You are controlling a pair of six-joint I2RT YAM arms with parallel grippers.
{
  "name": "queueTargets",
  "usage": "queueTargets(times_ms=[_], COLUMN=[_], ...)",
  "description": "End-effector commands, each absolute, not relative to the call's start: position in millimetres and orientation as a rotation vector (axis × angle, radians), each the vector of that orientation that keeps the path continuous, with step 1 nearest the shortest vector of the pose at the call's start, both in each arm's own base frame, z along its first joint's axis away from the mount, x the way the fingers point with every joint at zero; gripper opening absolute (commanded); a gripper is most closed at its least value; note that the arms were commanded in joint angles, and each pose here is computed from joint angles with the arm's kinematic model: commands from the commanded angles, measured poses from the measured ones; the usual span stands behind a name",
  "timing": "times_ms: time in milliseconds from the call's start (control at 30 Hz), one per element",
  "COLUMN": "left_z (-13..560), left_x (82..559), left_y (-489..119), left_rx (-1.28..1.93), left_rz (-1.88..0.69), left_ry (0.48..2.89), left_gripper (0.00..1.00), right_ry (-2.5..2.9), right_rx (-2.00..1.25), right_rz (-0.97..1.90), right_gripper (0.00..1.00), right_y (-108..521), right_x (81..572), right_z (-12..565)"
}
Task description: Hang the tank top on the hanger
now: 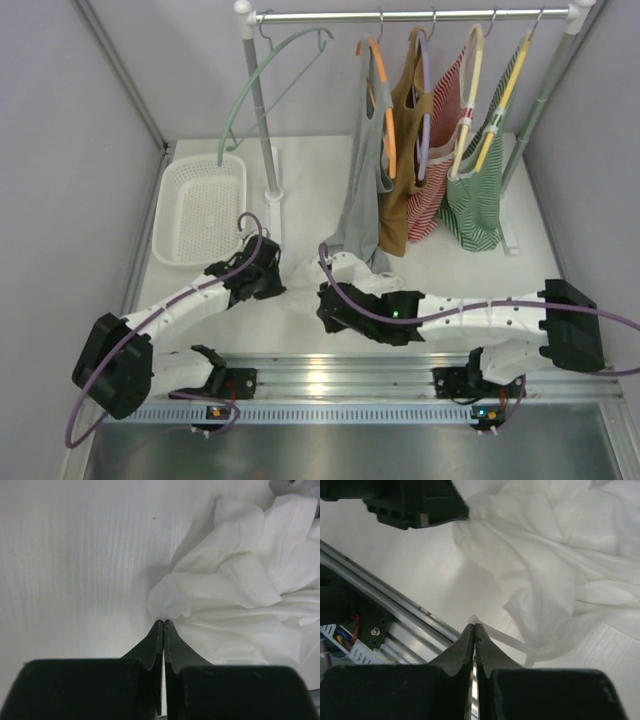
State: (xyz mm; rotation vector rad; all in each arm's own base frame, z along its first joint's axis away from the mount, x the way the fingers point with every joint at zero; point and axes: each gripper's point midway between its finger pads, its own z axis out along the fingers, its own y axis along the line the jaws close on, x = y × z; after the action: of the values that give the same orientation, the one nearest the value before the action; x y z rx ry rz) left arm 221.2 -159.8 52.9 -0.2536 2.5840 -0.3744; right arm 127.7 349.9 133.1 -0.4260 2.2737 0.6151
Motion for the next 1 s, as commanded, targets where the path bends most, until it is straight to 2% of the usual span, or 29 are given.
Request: queueTargets(times_ms=[0,233,333,500,600,733,767,967], left_z=[67,91,98,100,100,104,107,115], left_x=[250,286,294,297,293,286,285,269], left_y=[-163,-147,-142,-146,-146,-147,-146,-144], left_rx=[-0.278,-0.327,-0.329,-0.309,-0.305,-0.298,-0.292,-0.250], left_rz=[-0.430,-0.381,-0.366,-0.391,-0.398,-0.420,-0.428,-0.450], left_ry=[2.501,2.450,2.436,2.444,2.453,2.457,2.444,2.455], left_gripper=[0.00,0.00,0.00,0.00,0.06,0.23,0.26,0.39], right_ry=[2.157,2.038,2.047,2.103,2.116,2.117,2.116,2.119], right_rx=[-0.409,-0.535,-0.567,-0.634,-0.647,-0.667,-0.669,-0.643], right_rz=[0.912,0.991,0.977,0.957,0.938,0.918,0.919,0.873], right_gripper=[0.00,0.00,0.00,0.11,0.18,0.34,0.40,0.53], right_y=[405,444,452,455,453,451,451,439], right_x=[114,100,98,90,89,90,90,96], right_z=[178,212,204,176,169,168,169,174])
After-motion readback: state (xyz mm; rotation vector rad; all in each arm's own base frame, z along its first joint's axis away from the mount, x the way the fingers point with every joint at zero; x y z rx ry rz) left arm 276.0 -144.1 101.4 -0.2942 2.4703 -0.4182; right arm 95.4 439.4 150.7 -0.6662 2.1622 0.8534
